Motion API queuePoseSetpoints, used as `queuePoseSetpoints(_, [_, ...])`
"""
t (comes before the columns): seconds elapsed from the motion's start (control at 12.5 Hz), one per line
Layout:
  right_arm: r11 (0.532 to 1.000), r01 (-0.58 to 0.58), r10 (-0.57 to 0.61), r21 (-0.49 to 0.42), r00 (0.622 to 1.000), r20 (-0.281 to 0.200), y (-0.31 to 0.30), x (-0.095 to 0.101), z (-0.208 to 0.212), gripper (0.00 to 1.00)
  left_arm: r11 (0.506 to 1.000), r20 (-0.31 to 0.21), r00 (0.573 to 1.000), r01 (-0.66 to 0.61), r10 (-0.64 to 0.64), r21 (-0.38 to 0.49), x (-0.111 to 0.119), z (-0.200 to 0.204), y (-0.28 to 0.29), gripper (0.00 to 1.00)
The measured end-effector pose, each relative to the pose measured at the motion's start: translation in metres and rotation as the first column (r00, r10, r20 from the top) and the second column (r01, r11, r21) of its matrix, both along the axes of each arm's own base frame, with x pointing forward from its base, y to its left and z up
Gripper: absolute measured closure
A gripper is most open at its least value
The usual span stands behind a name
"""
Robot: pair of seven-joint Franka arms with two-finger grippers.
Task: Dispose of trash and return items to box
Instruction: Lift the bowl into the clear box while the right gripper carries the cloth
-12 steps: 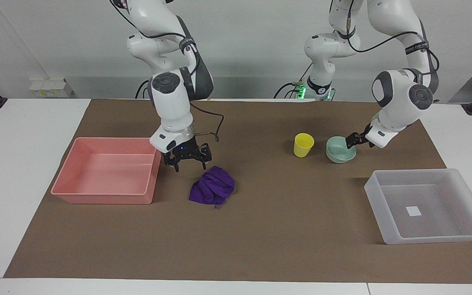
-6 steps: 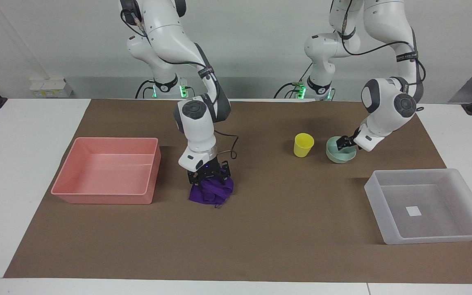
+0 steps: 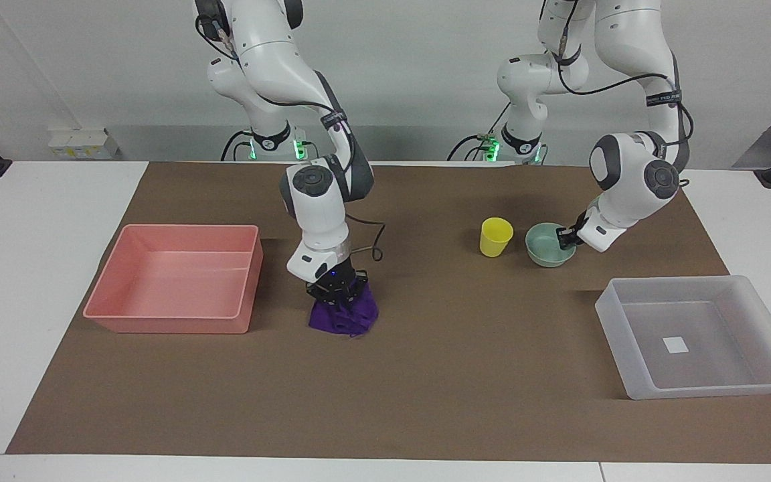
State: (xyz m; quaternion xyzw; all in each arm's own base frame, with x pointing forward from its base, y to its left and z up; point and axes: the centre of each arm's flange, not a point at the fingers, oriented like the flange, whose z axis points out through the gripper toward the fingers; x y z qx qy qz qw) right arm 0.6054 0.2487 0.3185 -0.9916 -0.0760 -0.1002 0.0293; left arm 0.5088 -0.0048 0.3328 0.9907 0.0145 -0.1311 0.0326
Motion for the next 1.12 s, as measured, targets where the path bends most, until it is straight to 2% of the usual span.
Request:
queuePoseSetpoints(0.16, [0.999, 0.033, -0.033, -0.002, 0.999, -0.026, 0.001, 0.002, 0.016, 0.96, 1.000, -0.012, 1.000, -0.006, 0.006, -0.005, 0.012, 0.029, 0.005, 0.97])
queuePoseSetpoints(0.32, [0.996, 0.090, -0.089, 0.011, 0.996, -0.030, 0.001, 0.006, 0.051, 0.96, 1.000, -0.006, 1.000, -0.026, 0.026, -0.009, 0.028, 0.074, 0.019, 0.97])
queuePoseSetpoints(0.64, [0.979, 0.200, -0.199, 0.039, 0.980, -0.029, -0.009, 0.006, 0.116, 0.96, 0.996, 0.126, 0.988, -0.087, 0.088, -0.012, 0.070, 0.177, 0.062, 0.97])
queuePoseSetpoints(0.88, [0.963, 0.267, -0.265, 0.045, 0.963, -0.039, -0.048, 0.003, 0.180, 0.96, 0.986, 0.178, 0.970, -0.166, 0.165, -0.014, 0.109, 0.188, 0.120, 0.97])
queuePoseSetpoints(1.12, [0.940, 0.335, -0.334, 0.063, 0.942, -0.026, -0.104, -0.009, 0.242, 0.96, 0.974, 0.246, 0.943, -0.228, 0.224, -0.013, 0.146, 0.152, 0.171, 0.97])
